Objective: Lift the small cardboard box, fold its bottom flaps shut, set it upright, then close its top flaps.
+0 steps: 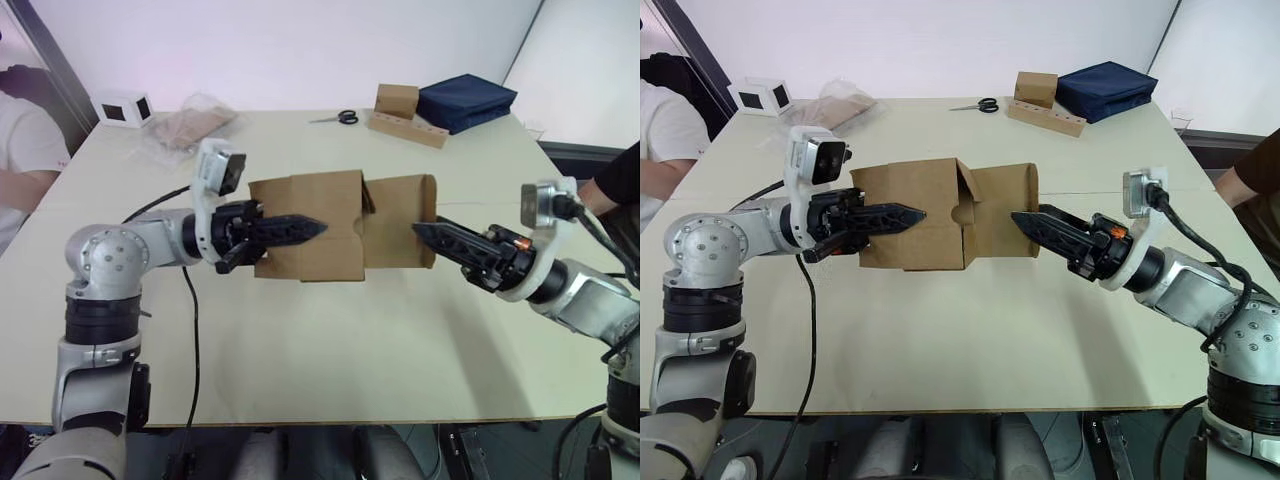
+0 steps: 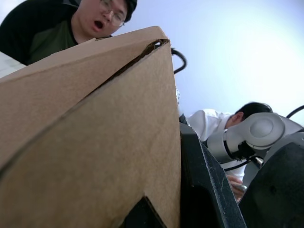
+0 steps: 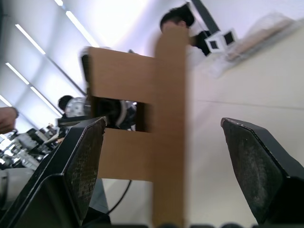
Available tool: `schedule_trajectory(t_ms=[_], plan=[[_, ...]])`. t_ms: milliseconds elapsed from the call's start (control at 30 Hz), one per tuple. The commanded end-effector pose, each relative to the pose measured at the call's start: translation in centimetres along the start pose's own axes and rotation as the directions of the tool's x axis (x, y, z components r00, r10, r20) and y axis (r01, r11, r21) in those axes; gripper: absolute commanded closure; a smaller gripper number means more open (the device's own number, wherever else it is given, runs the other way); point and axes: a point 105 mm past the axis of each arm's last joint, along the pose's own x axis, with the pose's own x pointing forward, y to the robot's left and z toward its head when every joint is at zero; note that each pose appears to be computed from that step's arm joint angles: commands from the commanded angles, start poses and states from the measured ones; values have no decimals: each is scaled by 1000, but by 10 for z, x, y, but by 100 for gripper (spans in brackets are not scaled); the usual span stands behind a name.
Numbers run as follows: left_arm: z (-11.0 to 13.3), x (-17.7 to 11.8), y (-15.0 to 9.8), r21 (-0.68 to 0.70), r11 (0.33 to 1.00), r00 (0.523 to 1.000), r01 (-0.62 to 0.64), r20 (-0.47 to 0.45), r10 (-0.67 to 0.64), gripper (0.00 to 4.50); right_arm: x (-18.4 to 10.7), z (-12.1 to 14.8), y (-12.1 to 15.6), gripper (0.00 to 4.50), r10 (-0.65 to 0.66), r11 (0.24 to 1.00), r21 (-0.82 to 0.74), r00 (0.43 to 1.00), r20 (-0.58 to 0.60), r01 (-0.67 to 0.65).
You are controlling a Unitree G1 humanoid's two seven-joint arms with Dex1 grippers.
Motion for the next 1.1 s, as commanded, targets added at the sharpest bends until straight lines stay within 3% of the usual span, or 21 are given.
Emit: schedule_trajectory(t_ms=[33, 500, 900, 1000, 1100], plan=[[4, -3, 0, 22, 1000, 1000, -11, 17, 11, 450, 4, 9, 17, 57, 51, 998, -30, 998, 30, -50], [3, -2, 8, 34, 999, 1000, -24, 21, 23, 450, 14, -3, 38, 57, 111, 994, 10, 994, 23, -111], [1, 0, 7, 35, 999, 1000, -9, 15, 8, 450, 20, -10, 28, 57, 57, 998, 9, 998, 21, -57], [1, 1, 8, 33, 999, 1000, -11, 17, 10, 450, 21, -10, 30, 114, 60, 998, 8, 998, 25, -60], [0, 1, 9, 33, 999, 1000, -13, 15, 12, 450, 21, -10, 32, 229, 68, 998, 7, 997, 21, -68]])
